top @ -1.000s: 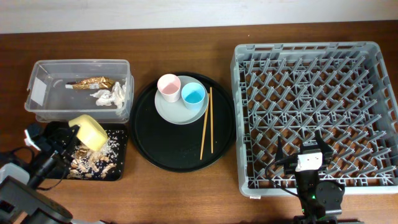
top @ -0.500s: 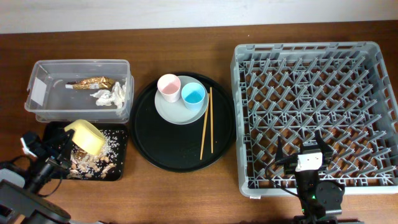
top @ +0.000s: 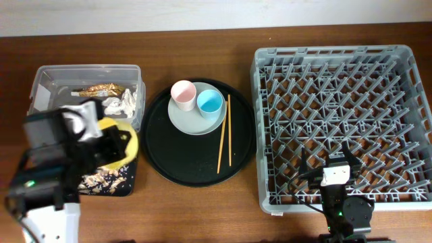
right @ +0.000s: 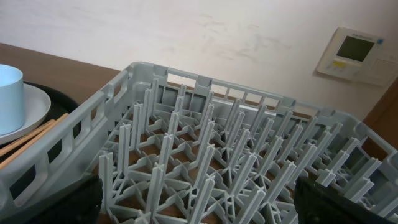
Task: Sort waste into correct bins and load items into the dishwasher rack
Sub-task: 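Return the empty yellow bowl to the round tray with the left gripper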
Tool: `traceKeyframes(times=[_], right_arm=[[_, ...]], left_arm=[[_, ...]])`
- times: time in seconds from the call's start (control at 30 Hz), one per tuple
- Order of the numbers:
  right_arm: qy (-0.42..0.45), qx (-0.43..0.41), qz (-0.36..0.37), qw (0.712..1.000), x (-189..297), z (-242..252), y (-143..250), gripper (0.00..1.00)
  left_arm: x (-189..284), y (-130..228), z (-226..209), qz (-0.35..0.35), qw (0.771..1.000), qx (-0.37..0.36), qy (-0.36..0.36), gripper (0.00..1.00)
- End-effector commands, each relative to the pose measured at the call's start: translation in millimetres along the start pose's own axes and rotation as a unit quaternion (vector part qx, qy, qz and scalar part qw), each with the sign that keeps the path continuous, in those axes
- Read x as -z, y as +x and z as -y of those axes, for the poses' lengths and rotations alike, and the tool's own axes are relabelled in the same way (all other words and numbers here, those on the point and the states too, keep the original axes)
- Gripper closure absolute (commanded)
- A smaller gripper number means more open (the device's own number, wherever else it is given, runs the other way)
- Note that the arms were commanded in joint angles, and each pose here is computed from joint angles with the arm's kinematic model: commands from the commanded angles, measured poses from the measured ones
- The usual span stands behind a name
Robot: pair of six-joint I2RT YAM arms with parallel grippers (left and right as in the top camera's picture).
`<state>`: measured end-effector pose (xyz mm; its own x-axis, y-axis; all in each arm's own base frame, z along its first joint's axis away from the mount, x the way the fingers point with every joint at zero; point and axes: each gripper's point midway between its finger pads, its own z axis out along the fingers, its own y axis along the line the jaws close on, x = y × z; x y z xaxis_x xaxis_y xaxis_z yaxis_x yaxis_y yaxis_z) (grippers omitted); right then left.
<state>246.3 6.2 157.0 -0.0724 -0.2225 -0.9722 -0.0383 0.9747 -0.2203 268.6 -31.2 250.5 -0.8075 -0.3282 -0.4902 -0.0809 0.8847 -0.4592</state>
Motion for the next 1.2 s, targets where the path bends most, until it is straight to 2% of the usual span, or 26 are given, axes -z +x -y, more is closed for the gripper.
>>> traceKeyframes(times=[0.0,0.13,0.27,0.4,0.57,0.7,0.73,0.77,0.8,0.83,0.97,1.1,1.17], right_arm=[[-0.004,0.004,-0.002,1.000,0,-2,2,0.02],[-0.004,0.004,-0.002,1.000,0,-2,2,0.02],[-0.004,0.004,-0.002,1.000,0,-2,2,0.02],[-0.004,0.004,-0.002,1.000,0,-2,2,0.02],[-0.004,0.004,-0.002,1.000,0,-2,2,0.01],[-0.004,0.004,-0.002,1.000,0,-2,2,0.02],[-0.004,0.004,-0.002,1.000,0,-2,2,0.02],[-0.004,0.004,-0.002,1.000,0,-2,2,0.01],[-0.004,0.004,-0.002,1.000,0,-2,2,0.02],[-0.004,0.004,-0.002,1.000,0,-2,2,0.02],[-0.004,0.004,-0.002,1.000,0,-2,2,0.02],[-0.004,0.004,-0.002,1.000,0,-2,2,0.02],[-0.004,0.004,-0.002,1.000,0,-2,2,0.02]], left_arm=[[-42,24,28,-0.055,0.995,-0.058,-0.063,1.00],[-105,70,57,-0.151,0.972,-0.156,-0.089,1.00],[-161,110,66,-0.222,0.948,-0.200,-0.104,1.00],[-187,120,58,-0.236,0.942,-0.201,-0.130,1.00],[-198,123,38,-0.238,0.935,-0.191,-0.181,1.00],[-204,129,30,-0.247,0.930,-0.191,-0.193,0.99],[-204,128,30,-0.245,0.931,-0.192,-0.192,0.87],[-206,127,31,-0.240,0.932,-0.192,-0.190,0.63],[-206,126,32,-0.239,0.933,-0.193,-0.189,0.51],[-206,125,33,-0.237,0.934,-0.193,-0.188,0.49],[-196,97,51,-0.209,0.944,-0.188,-0.173,0.48],[-133,12,59,-0.119,0.972,-0.127,-0.158,0.47],[-88,-32,42,-0.058,0.983,-0.074,-0.160,0.37]])
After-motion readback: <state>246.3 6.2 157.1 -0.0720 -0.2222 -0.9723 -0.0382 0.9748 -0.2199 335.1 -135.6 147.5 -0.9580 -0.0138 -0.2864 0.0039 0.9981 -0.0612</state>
